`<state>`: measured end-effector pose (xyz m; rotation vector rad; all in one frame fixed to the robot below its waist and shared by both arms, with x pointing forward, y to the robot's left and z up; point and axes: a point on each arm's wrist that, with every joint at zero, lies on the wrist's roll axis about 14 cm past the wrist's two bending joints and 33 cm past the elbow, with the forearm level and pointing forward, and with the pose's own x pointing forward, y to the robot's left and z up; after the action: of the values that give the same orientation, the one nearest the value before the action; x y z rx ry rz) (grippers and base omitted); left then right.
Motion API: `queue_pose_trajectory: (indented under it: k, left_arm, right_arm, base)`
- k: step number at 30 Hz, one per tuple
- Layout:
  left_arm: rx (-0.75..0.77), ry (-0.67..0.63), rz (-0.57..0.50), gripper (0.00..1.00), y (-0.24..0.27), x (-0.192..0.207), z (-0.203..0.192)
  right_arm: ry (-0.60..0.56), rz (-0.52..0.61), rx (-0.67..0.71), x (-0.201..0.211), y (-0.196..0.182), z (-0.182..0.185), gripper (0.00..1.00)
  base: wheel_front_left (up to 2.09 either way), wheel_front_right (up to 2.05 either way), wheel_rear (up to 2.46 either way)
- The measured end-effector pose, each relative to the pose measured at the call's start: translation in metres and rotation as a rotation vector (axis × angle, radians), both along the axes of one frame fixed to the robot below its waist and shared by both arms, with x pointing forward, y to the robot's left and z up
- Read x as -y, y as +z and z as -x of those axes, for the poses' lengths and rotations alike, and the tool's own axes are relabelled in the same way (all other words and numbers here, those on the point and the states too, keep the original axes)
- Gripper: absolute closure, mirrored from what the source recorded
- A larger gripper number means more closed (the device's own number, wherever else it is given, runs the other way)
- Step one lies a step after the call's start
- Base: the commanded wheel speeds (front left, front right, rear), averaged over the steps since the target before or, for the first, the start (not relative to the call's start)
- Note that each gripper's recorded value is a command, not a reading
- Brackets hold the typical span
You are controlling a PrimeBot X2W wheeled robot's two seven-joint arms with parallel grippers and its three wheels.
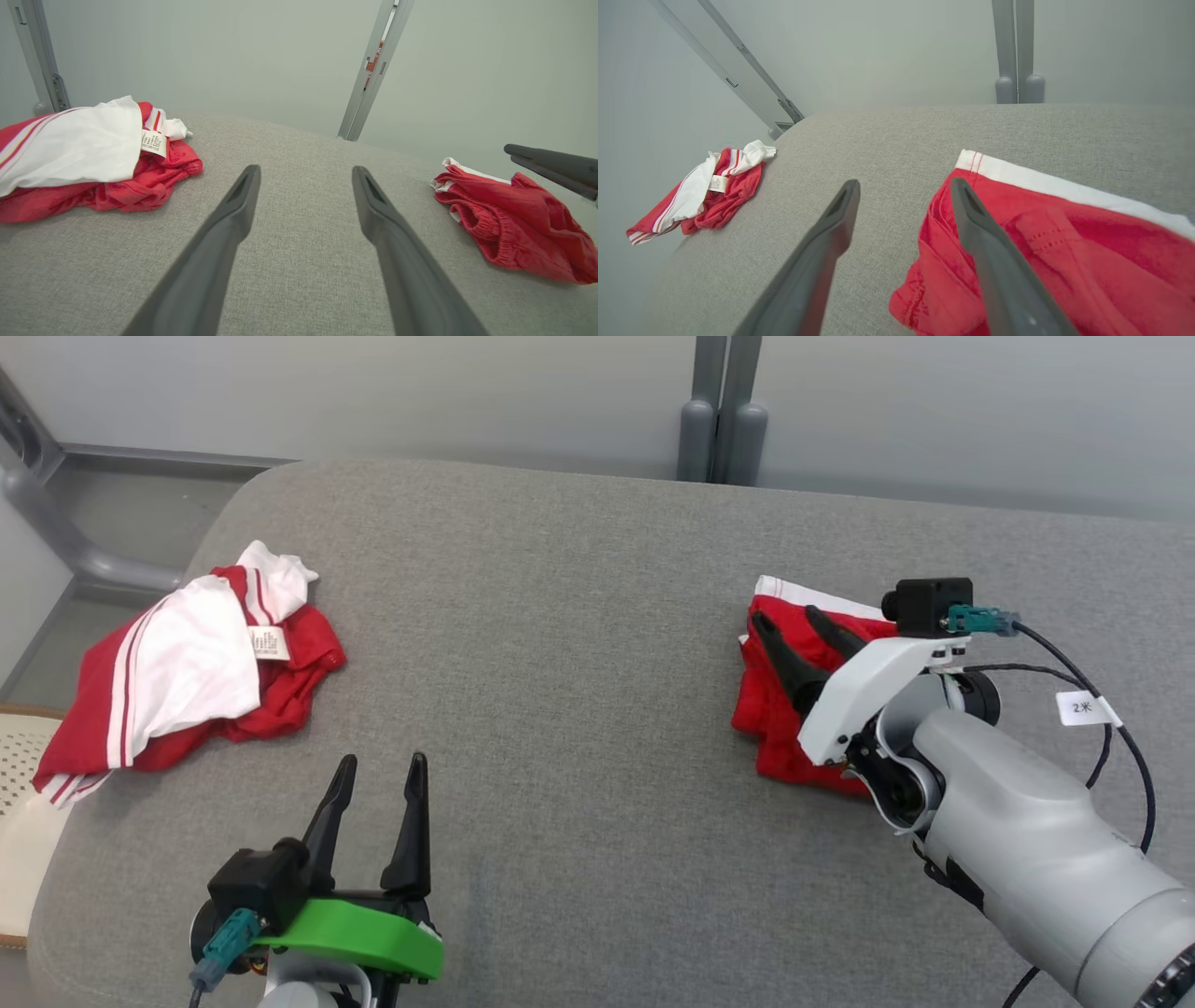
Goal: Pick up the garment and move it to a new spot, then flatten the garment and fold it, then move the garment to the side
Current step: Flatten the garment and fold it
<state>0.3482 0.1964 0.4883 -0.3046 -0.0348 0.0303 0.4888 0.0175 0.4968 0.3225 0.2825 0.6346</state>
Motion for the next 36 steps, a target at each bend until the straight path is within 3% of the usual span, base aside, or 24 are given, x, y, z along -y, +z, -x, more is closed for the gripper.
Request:
queue_pose_trajectory:
  k: [5, 11, 16, 21, 22, 23, 24, 31, 36]
  left_arm:
    - [0.02, -0.033, 0.004, 0.0, 0.005, 0.011, -0.004]
    - [0.046, -0.075, 0.005, 0.0, 0.013, 0.024, -0.01]
    - [0.055, -0.106, 0.006, 0.0, 0.015, 0.034, -0.015]
    - [0.052, -0.118, 0.007, 0.0, 0.014, 0.038, -0.018]
    - [0.05, -0.12, 0.007, 0.0, 0.013, 0.039, -0.019]
    - [0.049, -0.121, 0.006, 0.0, 0.013, 0.039, -0.02]
    - [0.048, -0.123, 0.006, 0.0, 0.013, 0.04, -0.02]
    - [0.059, -0.098, -0.013, 0.0, 0.017, 0.03, -0.026]
    - [0.045, -0.063, -0.024, 0.0, 0.013, 0.018, -0.026]
  right_arm:
    - [-0.078, -0.036, 0.091, 0.041, 0.026, -0.007, 0.0]
    - [-0.281, -0.028, 0.248, 0.132, 0.07, -0.022, 0.0]
    - [-0.419, 0.031, 0.243, 0.189, 0.049, -0.006, 0.0]
    - [-0.454, 0.042, 0.221, 0.196, 0.034, 0.0, 0.01]
    - [-0.455, 0.047, 0.21, 0.195, 0.029, 0.0, 0.22]
    - [-0.455, 0.055, 0.199, 0.194, 0.023, 0.0, 0.78]
    - [-0.456, 0.057, 0.187, 0.193, 0.019, -0.001, 1.0]
    - [-0.393, 0.098, 0.025, 0.164, -0.02, -0.015, 1.0]
    - [-0.264, 0.096, -0.085, 0.11, -0.043, -0.018, 1.0]
  base:
    - [0.0, 0.0, 0.0]
    - [0.0, 0.0, 0.0]
    - [0.0, 0.0, 0.0]
    - [0.0, 0.0, 0.0]
    - [0.0, 0.0, 0.0]
    - [0.0, 0.0, 0.0]
    - [0.0, 0.0, 0.0]
    - [0.0, 0.0, 0.0]
    - [0.0, 0.0, 0.0]
